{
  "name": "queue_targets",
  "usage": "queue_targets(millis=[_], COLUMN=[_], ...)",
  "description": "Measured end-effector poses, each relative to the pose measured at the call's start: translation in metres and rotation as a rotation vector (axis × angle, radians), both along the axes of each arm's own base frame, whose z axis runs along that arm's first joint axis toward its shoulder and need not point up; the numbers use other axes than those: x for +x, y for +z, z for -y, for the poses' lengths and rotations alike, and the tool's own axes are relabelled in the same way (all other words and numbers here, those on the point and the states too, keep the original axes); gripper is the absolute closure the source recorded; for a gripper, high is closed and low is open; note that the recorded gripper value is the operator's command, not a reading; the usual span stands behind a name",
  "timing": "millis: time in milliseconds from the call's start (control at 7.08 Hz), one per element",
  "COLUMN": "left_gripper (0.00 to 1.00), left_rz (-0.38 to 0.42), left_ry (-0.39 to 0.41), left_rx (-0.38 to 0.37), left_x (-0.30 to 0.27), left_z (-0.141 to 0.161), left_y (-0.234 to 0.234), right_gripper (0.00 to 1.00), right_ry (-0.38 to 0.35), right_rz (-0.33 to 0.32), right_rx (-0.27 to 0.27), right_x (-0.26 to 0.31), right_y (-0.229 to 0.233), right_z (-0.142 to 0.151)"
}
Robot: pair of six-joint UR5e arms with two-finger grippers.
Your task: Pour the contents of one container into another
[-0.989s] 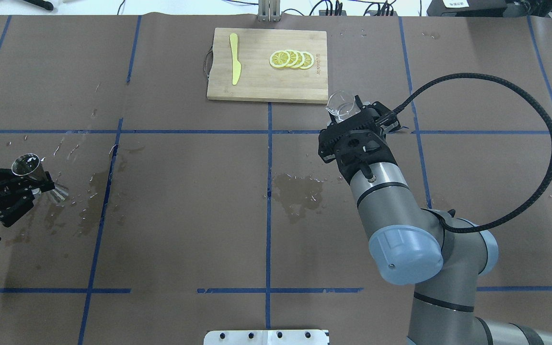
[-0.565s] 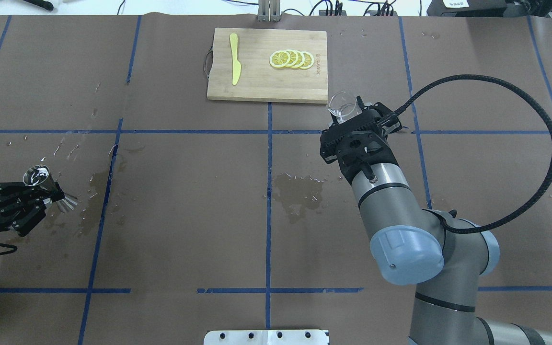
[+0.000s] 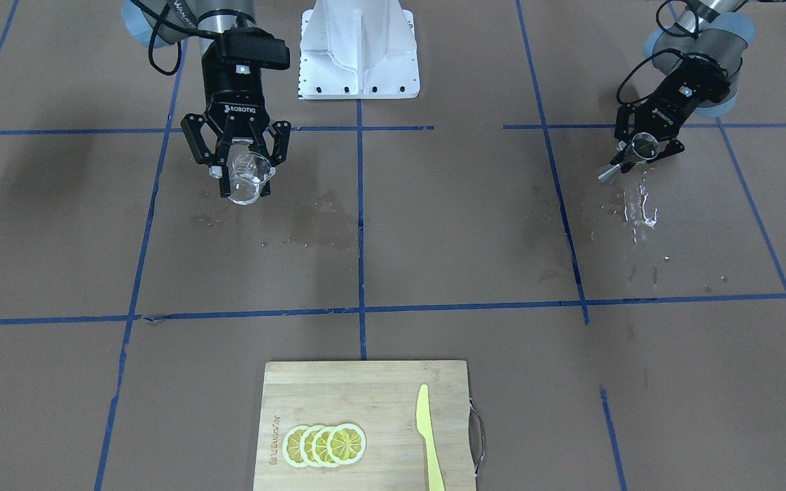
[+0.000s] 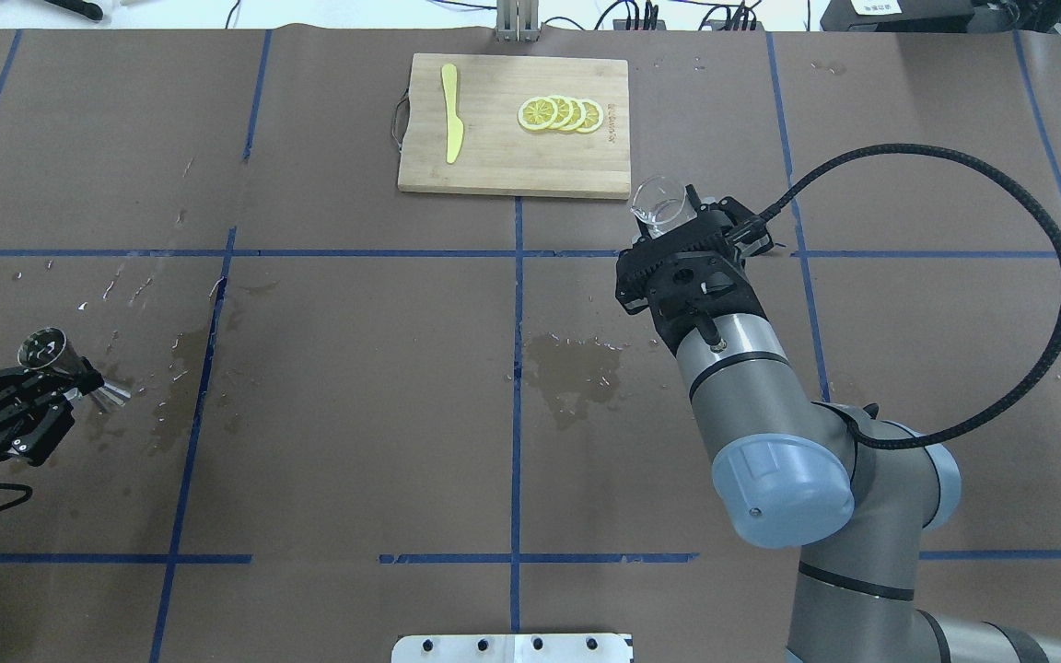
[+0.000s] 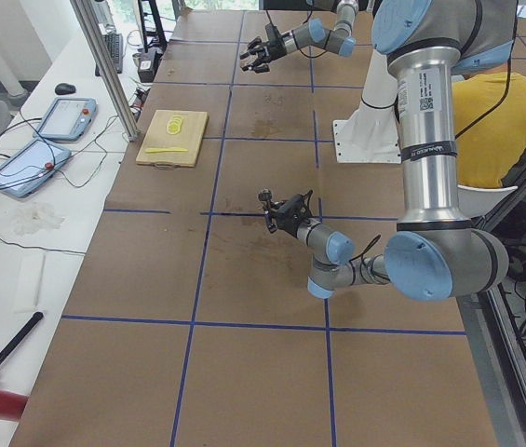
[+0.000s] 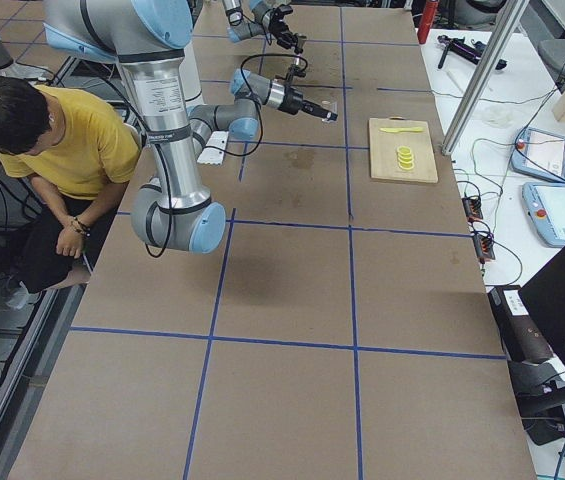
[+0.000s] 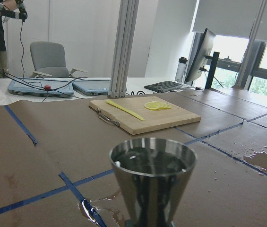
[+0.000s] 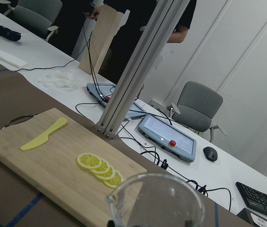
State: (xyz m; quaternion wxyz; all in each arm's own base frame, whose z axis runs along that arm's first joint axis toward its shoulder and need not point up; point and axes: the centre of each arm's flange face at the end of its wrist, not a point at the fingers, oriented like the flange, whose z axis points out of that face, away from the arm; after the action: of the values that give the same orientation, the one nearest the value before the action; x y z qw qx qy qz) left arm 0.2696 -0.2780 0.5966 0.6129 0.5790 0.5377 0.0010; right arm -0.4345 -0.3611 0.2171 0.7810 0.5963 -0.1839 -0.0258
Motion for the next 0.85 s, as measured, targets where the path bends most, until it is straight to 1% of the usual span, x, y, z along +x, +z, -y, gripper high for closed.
queue_targets(millis=[424, 565, 848], left_gripper=[1.0, 1.0, 1.0], left_rz=[-0.018, -0.017, -0.001], left_ry=[-0.15, -0.174, -0.188], left_rx=[-0.082, -0.097, -0.105], left_x=[0.023, 0.031, 0.041], left_z=[-0.019, -0.023, -0.024], left_y=[0.001, -0.001, -0.002], right_gripper=[1.0, 1.0, 1.0], right_ry=[0.0, 0.0, 0.0], right_rz=[0.001, 0.001, 0.001], right_rx=[0.0, 0.0, 0.0], right_x=[0.0, 0.0, 0.0], right_y=[-0.001, 0.0, 0.0], right_z=[0.0, 0.0, 0.0])
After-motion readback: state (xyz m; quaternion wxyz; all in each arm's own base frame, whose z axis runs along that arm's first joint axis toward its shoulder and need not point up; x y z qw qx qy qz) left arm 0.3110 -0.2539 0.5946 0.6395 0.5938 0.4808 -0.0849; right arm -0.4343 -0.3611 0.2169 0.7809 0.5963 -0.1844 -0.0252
